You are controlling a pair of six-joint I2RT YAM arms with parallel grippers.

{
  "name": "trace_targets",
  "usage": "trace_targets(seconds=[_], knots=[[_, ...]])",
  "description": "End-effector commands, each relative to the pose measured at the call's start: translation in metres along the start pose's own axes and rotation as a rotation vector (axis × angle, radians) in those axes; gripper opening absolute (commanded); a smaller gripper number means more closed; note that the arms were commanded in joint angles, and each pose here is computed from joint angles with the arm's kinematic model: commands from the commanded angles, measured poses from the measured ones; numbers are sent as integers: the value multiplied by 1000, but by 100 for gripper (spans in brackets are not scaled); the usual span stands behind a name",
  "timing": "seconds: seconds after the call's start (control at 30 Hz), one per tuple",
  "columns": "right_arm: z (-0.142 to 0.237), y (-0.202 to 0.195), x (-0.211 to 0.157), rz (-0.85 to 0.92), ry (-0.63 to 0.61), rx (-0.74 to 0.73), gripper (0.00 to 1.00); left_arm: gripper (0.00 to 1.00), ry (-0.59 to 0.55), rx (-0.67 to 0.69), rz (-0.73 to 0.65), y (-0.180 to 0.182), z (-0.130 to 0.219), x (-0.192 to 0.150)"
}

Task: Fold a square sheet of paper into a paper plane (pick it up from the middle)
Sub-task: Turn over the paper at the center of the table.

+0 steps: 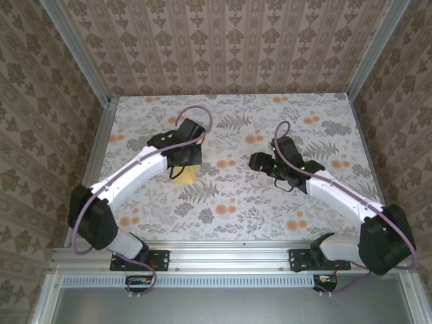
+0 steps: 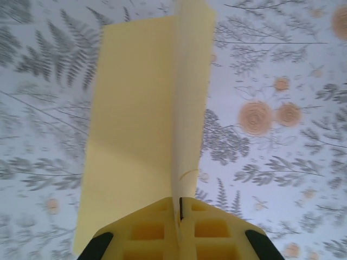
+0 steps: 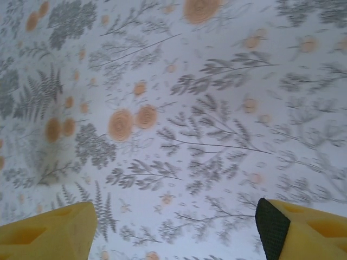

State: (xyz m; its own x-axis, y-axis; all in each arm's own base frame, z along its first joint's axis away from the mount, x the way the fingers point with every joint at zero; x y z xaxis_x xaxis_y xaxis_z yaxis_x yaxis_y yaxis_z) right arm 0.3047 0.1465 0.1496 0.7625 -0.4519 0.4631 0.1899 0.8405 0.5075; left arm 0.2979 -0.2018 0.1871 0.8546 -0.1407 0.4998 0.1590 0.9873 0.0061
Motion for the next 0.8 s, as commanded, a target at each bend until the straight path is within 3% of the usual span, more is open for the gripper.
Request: trace_targets(seconds=[0.0, 0.23, 0.53, 0.77], knots=[[17, -35, 5, -10, -90, -130, 83, 6, 91, 339, -192, 26, -6, -12], [45, -68, 4, -65, -175, -174, 85, 6, 126, 428, -310, -33, -54, -7], [62, -89, -3, -108, -200, -197, 86, 8, 196, 310, -316, -108, -116, -37], [62, -96, -8, -127, -185, -210, 86, 19, 219, 218, -316, -139, -127, -50]])
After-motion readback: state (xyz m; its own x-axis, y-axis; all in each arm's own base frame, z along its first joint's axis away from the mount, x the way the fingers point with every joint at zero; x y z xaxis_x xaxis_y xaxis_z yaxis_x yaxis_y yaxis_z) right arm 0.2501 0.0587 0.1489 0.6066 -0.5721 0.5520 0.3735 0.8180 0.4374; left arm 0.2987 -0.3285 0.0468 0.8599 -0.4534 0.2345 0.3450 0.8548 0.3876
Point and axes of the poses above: each hand's point on the last joint's axis, 136 mm out from that joint toward the fingers, its own z axis back along the fingers, its own y axis along the line the jaws close on, x = y × z, the point moved 2 cm from there along z, back along the fingers, and after that the axes turned 6 degrees about -z, right-handed, at the moved point
